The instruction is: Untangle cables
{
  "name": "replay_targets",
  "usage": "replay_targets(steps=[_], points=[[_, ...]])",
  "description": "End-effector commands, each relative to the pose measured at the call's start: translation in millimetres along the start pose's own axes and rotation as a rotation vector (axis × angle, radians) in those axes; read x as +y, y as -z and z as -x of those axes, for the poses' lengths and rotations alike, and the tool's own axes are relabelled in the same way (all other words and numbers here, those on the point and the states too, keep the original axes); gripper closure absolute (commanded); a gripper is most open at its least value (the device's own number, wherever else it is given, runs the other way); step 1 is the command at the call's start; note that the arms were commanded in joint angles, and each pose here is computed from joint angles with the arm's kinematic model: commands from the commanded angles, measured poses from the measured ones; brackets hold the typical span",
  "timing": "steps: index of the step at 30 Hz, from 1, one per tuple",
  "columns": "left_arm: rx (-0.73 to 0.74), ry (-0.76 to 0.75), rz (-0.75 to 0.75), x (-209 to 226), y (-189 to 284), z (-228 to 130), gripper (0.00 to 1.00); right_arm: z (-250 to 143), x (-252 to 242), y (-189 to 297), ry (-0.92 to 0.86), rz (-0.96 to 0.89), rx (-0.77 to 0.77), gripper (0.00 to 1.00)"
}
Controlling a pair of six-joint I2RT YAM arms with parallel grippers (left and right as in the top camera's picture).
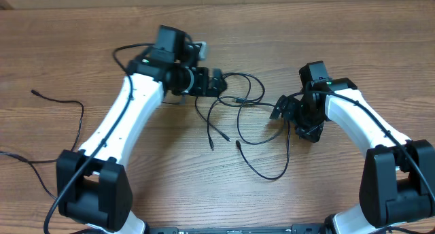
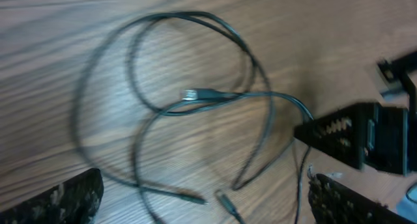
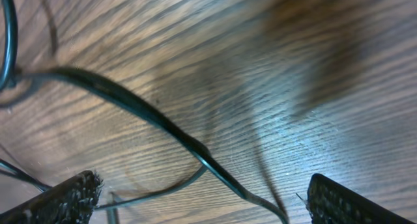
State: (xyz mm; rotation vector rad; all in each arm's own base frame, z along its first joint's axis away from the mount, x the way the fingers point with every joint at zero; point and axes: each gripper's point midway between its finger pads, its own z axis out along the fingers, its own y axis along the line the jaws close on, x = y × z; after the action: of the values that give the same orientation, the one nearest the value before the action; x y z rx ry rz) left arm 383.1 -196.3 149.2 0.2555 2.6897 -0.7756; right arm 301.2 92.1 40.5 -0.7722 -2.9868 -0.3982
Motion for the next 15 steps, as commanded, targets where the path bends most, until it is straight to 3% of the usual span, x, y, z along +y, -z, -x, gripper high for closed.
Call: replay_targets(steps=[1,10,15], points=[[0.013,-0.064,0.017,-22.7,-10.6,-7.3,0.0,9.4,-7.5,1.8,-0.163,0.008,-0.009,0.0],[0.194,-0.142,0.095,-47.9,-86.4,-61.6,0.0,28.1,-33.9,11.4,-0.222,0.037,-0.005,0.0],[0.236,-0.079,0.211,-24.4,-118.6,-76.2,0.0,26.9,-44.5,13.4,-0.163,0.024,0.011,0.0]])
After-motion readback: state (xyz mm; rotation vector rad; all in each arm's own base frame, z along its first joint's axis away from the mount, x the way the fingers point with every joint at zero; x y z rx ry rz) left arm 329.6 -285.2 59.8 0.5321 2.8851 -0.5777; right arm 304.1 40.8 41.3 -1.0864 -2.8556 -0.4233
